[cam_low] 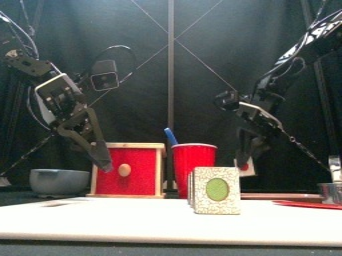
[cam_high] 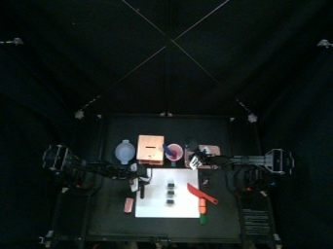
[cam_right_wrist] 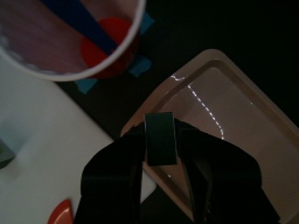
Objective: Place sushi on board then cut the sushi with the knife then place the pieces on the plate
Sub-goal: Place the 4 sushi pieces on the plate
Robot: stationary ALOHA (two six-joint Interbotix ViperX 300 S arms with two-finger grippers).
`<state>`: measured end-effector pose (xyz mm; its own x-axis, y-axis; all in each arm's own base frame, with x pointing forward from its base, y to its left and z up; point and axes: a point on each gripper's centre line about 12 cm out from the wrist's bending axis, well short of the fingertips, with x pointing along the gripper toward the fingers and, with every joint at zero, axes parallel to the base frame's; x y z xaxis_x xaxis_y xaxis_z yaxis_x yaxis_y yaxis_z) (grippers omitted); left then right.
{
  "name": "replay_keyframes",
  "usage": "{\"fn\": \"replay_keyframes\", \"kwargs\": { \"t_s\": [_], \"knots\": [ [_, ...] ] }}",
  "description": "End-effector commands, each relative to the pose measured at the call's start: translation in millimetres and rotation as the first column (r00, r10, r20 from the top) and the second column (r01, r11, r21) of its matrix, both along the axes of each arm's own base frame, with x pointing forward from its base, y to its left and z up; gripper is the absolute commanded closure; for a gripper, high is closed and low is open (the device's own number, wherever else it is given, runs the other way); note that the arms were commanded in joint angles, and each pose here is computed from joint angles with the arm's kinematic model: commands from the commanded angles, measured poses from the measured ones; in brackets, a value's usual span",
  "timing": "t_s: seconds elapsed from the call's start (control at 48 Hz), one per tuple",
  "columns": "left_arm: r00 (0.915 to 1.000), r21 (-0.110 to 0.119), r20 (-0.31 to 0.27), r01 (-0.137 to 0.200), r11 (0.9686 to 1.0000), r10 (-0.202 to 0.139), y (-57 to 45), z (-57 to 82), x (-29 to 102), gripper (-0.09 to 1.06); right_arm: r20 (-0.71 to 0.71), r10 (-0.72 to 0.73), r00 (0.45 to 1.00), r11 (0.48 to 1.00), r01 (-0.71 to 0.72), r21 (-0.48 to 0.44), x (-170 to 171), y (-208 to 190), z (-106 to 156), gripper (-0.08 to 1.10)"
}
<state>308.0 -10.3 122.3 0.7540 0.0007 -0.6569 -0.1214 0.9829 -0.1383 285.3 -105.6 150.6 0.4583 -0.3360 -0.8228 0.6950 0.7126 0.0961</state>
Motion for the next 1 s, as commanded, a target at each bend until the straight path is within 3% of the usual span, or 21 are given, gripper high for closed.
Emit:
{"fn": "replay_keyframes", "kwargs": {
  "t_s": [0.021,0.25,0.521,0.792,1.0],
  "knots": [
    [0.9996,-0.001,0.029,-0.007,1.0000,0.007,1.5,7.0,3.9,0.21,0.032,-0.011,0.999,1.000,0.011,0.009,1.4,-8.3,-3.0,0.38],
    [0.9997,-0.001,0.024,-0.008,1.0000,0.008,2.0,5.6,3.9,0.21,0.000,-0.040,0.999,0.999,0.040,0.028,-0.6,-20.6,-21.6,0.28],
    [0.9997,-0.001,0.023,-0.008,1.0000,0.008,2.0,5.1,3.9,0.21,-0.004,-0.051,0.999,0.998,0.051,0.026,-5.8,-22.1,-21.4,0.15],
    [0.9994,-0.009,0.029,-0.017,0.9998,0.018,2.1,6.9,5.3,0.21,0.087,-0.033,0.996,0.999,0.035,-0.021,-3.6,-15.7,18.7,0.15],
    [0.9994,-0.010,0.028,-0.019,0.9998,0.019,2.1,6.9,5.3,0.21,0.179,0.133,0.975,0.991,-0.125,-0.057,11.7,33.2,53.8,0.15]
  ]
}}
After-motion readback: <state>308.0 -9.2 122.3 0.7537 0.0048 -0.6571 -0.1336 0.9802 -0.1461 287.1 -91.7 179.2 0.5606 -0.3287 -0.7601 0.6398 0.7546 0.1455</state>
